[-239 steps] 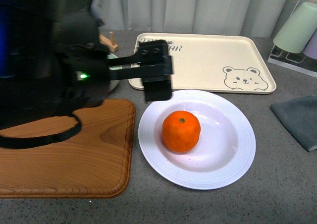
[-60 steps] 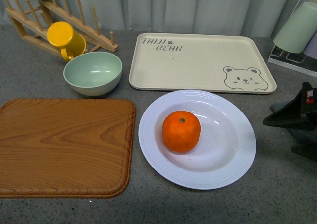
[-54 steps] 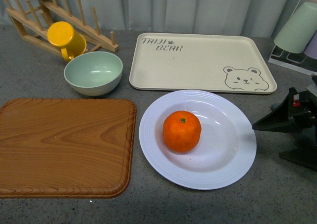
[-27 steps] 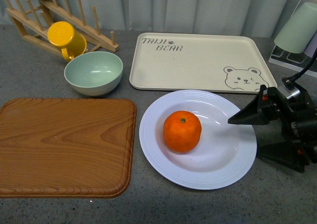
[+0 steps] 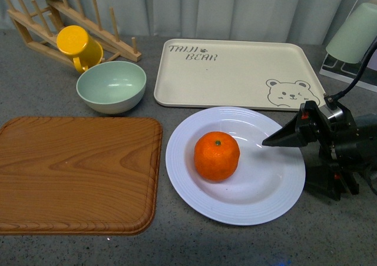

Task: Place orange and plate with both arms

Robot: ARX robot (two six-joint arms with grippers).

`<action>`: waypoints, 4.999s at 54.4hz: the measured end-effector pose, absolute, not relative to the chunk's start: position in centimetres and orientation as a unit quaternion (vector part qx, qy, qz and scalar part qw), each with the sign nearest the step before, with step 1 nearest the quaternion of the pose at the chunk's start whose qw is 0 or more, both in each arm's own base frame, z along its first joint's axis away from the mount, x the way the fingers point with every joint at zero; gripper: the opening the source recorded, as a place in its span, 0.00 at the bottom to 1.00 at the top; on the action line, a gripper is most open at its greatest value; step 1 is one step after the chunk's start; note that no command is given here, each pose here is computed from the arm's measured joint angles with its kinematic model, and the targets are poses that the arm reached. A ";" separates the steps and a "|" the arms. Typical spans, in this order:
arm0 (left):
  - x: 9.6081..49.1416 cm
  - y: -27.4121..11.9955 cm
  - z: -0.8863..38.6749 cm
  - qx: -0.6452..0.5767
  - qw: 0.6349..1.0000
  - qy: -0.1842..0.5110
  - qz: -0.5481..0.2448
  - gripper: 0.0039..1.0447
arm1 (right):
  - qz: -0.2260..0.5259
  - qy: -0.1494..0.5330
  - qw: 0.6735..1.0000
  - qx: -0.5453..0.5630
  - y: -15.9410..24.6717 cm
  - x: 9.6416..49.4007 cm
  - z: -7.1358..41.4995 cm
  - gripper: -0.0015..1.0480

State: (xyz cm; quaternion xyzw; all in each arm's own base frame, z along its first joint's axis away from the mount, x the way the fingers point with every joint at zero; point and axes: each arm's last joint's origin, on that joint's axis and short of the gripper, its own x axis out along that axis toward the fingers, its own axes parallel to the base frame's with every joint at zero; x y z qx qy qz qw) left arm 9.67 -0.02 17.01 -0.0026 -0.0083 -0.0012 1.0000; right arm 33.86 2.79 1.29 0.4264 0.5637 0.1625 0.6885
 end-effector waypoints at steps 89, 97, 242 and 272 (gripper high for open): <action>9.7 0.0 17.0 -0.003 1.000 -0.008 -0.001 0.94 | 0.200 0.335 0.736 0.554 5.8 37.3 5.3 0.03; 9.7 0.0 17.0 -0.003 1.000 -0.008 -0.001 0.94 | 0.166 0.326 0.747 0.556 6.3 38.7 5.2 0.03; 9.7 0.0 17.0 -0.002 1.000 -0.008 -0.001 0.94 | -0.071 0.061 0.984 -0.155 0.5 13.5 17.5 0.91; 9.7 0.0 17.0 -0.003 1.000 -0.008 -0.001 0.94 | -0.073 0.046 0.981 -0.171 0.3 12.0 17.4 0.91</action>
